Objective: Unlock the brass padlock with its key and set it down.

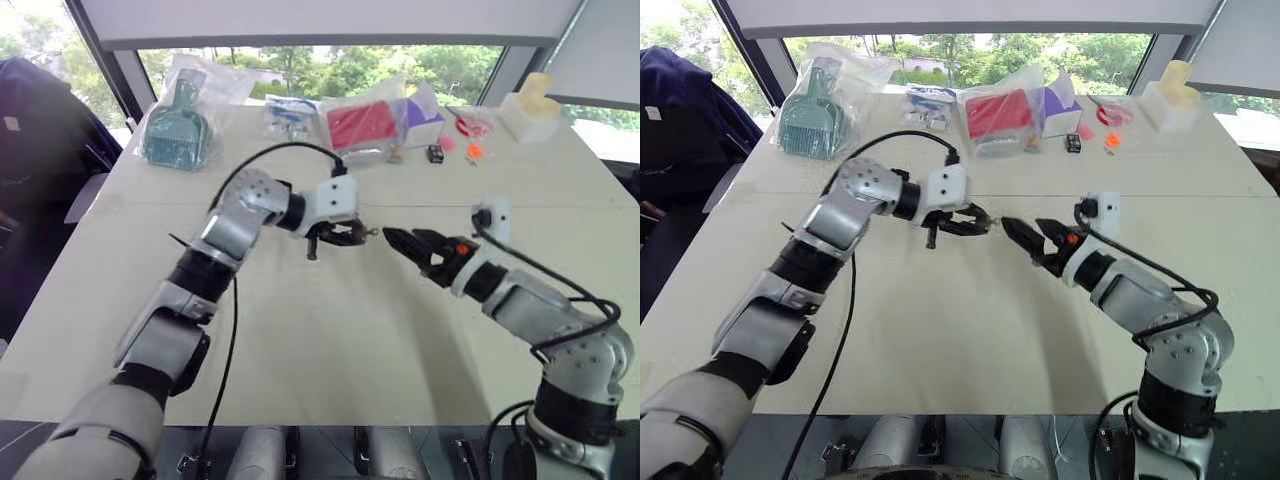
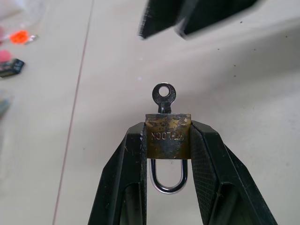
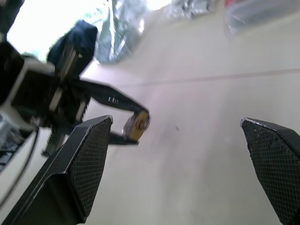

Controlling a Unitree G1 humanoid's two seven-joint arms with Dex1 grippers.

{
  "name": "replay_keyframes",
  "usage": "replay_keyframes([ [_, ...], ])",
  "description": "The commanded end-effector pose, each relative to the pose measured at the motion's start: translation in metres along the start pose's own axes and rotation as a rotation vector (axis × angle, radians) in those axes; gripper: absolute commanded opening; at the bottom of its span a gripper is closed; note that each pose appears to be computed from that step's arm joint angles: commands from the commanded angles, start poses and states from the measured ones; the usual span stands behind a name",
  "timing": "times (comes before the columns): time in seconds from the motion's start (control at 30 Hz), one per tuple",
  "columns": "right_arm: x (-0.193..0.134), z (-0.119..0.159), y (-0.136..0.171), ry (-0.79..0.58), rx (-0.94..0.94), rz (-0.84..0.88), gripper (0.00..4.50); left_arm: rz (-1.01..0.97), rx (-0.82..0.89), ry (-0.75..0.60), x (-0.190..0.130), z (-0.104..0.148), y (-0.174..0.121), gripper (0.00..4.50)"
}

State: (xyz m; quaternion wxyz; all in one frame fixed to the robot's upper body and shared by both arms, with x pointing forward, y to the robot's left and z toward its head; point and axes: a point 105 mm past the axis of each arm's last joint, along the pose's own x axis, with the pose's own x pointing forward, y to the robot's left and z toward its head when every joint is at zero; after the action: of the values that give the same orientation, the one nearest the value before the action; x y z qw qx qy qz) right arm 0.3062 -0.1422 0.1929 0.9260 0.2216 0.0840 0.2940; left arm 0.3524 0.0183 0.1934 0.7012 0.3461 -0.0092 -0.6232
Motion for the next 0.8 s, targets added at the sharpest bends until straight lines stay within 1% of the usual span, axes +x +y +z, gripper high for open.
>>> replay_keyframes([
  [0.03, -0.002, 0.012, 0.01, -0.018, -0.003, 0.052, 4.5, 0.059, 0.083, -0.044, -0.009, 0.015, 0.002, 0.69],
  [0.27, -0.002, 0.01, 0.023, 0.046, 0.004, 0.132, 4.5, 0.102, 0.138, -0.043, -0.007, 0.02, 0.002, 0.69],
  [0.57, 0.002, 0.0, 0.031, 0.076, 0.058, 0.145, 4.5, 0.069, 0.143, -0.105, -0.001, 0.033, -0.004, 0.69],
  [0.67, 0.002, -0.002, 0.034, 0.08, 0.07, 0.148, 3.74, 0.044, 0.145, -0.133, 0.0, 0.039, -0.009, 0.69],
  [0.8, 0.003, -0.004, 0.035, 0.074, 0.101, 0.142, 1.75, 0.031, 0.141, -0.157, 0.0, 0.044, -0.013, 0.69],
])
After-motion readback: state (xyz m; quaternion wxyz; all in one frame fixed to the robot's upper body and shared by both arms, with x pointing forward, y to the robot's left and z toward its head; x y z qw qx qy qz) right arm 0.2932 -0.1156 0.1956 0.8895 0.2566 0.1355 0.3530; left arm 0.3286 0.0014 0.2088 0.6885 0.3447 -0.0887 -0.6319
